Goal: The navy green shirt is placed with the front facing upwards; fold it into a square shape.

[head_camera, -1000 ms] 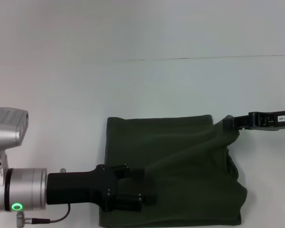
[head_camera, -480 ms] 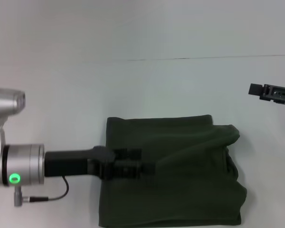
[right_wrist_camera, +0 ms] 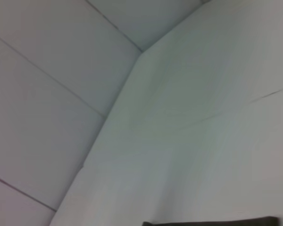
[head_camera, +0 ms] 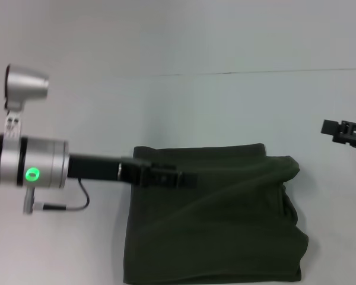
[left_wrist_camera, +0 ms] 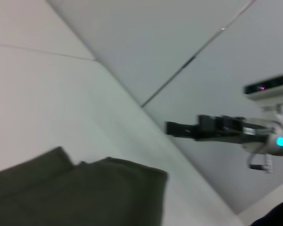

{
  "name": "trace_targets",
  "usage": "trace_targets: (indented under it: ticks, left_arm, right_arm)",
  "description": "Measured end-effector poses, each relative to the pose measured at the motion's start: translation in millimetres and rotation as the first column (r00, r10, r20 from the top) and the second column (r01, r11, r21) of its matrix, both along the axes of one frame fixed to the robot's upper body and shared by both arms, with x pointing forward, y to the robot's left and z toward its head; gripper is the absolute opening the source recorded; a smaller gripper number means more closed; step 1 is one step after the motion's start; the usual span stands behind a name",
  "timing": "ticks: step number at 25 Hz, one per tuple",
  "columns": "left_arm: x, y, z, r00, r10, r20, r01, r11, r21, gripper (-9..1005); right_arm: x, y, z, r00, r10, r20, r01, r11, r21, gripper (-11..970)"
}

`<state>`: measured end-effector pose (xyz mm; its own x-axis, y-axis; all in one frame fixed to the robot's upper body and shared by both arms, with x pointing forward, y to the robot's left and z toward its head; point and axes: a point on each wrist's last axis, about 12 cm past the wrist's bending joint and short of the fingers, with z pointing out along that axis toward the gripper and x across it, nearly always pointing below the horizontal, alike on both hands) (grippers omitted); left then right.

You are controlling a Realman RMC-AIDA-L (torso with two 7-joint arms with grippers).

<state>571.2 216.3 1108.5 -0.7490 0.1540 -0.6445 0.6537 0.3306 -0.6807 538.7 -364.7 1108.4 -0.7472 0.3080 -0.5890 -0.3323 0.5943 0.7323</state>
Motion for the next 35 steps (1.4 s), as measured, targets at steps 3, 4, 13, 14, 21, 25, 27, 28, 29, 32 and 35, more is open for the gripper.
trace_targets:
  ticks: [3, 4, 13, 14, 21, 25, 27, 28, 29, 32, 35]
  left_arm:
    - [17.0, -7.9, 11.6, 0.997, -0.011, 0.075, 0.005, 0.997, 0.075, 900]
    - [23.4, -12.6, 15.5, 0.994, -0.017, 0.108, 0.005, 0.994, 0.112, 900]
    - [39.1, -38.6, 15.8, 0.985, -0.034, 0.167, -0.009, 0.968, 0.251, 898]
    - [37.5, -37.2, 14.1, 0.987, -0.026, 0.161, -0.014, 0.970, 0.243, 898]
    - [24.7, -24.9, 2.8, 0.989, 0.029, 0.144, -0.059, 0.976, 0.211, 896]
    - [21.4, -22.7, 1.9, 0.989, 0.044, 0.141, -0.071, 0.979, 0.191, 896]
    - [20.6, -23.1, 1.3, 0.989, 0.047, 0.139, -0.072, 0.980, 0.185, 895]
    - [20.3, -23.1, 1.1, 0.989, 0.048, 0.138, -0.073, 0.980, 0.183, 895]
    - [20.1, -23.5, 0.9, 0.989, 0.048, 0.138, -0.073, 0.981, 0.182, 895]
    - [19.5, -24.2, 0.9, 0.990, 0.046, 0.136, -0.070, 0.982, 0.178, 894]
    - [19.4, -25.1, 2.1, 0.989, 0.047, 0.137, -0.069, 0.984, 0.165, 894]
  right_arm:
    - [-6.3, -8.5, -2.5, 1.000, -0.025, -0.011, 0.025, 1.000, -0.003, 839]
    - [-9.1, -11.9, -3.7, 0.999, -0.039, -0.014, 0.039, 0.999, -0.001, 839]
    - [-26.9, -22.7, -9.8, 0.995, -0.045, -0.088, 0.047, 0.999, 0.018, 838]
    - [-25.8, -21.2, -11.0, 0.991, -0.040, -0.126, 0.043, 0.999, 0.017, 837]
    - [-4.9, 9.4, -25.3, 0.937, -0.009, -0.349, 0.039, 0.996, 0.078, 836]
    - [5.9, 24.2, -28.0, 0.923, -0.005, -0.385, 0.058, 0.990, 0.126, 836]
    - [9.8, 26.8, -29.3, 0.917, -0.021, -0.398, 0.076, 0.989, 0.124, 835]
    - [11.5, 27.1, -30.5, 0.914, -0.036, -0.404, 0.092, 0.988, 0.120, 835]
    - [12.3, 27.2, -31.6, 0.912, -0.047, -0.407, 0.104, 0.988, 0.118, 835]
    - [15.8, 27.8, -34.7, 0.906, -0.084, -0.415, 0.142, 0.984, 0.111, 834]
    - [20.3, 33.6, -37.1, 0.902, -0.090, -0.422, 0.151, 0.982, 0.113, 834]
